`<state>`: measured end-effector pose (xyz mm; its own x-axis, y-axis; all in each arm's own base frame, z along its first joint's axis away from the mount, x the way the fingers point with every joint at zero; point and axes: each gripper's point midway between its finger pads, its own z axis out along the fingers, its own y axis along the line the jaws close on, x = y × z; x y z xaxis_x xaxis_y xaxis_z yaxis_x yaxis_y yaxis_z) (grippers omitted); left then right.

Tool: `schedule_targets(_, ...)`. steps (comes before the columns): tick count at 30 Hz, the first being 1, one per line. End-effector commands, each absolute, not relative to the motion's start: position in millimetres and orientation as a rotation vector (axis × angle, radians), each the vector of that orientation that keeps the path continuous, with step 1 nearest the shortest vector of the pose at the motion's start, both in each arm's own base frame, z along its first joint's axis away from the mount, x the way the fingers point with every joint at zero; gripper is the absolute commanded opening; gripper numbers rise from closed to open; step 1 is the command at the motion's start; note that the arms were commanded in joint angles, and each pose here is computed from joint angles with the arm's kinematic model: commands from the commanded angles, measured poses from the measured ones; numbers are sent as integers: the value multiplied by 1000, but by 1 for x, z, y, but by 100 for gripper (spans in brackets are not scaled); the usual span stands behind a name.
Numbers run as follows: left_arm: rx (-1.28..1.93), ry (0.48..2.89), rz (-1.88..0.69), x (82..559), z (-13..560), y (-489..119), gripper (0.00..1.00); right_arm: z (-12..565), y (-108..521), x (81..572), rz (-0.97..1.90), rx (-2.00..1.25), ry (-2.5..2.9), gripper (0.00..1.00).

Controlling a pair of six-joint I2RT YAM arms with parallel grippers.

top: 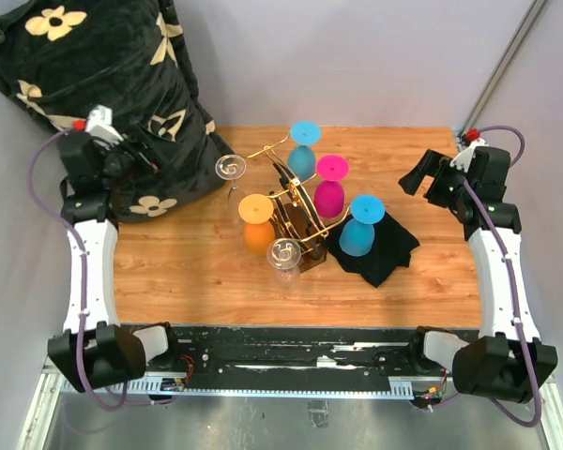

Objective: Take the wine glass off the wine glass rack

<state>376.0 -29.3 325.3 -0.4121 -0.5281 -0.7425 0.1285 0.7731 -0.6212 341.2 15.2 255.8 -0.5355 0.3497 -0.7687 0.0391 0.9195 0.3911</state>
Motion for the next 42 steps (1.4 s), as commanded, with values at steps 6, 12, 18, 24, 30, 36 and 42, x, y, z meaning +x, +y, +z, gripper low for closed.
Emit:
schedule_targets(6,-290,1825,-1049,368,346,-38,100,301,66,324,806,194,2061,97)
schedule_targets(12,-461,1771,-685,361,350,5,100,295,94,299,1031,163,2056,60)
schedule_targets(18,-451,1863,-650,363,337,9,100,295,105,288,1125,129,2066,49)
schedule_targets(24,-426,1872,-727,363,336,-2,100,290,108,277,1122,118,2100,48)
schedule_targets(30,-459,1866,-692,360,338,3,100,273,109,271,1116,123,2142,49)
schedule_targets(36,-479,1878,-696,358,337,3,100,271,119,267,1152,86,2145,46)
schedule_targets(42,-455,1894,-735,355,334,-4,100,281,128,266,1212,44,2101,23)
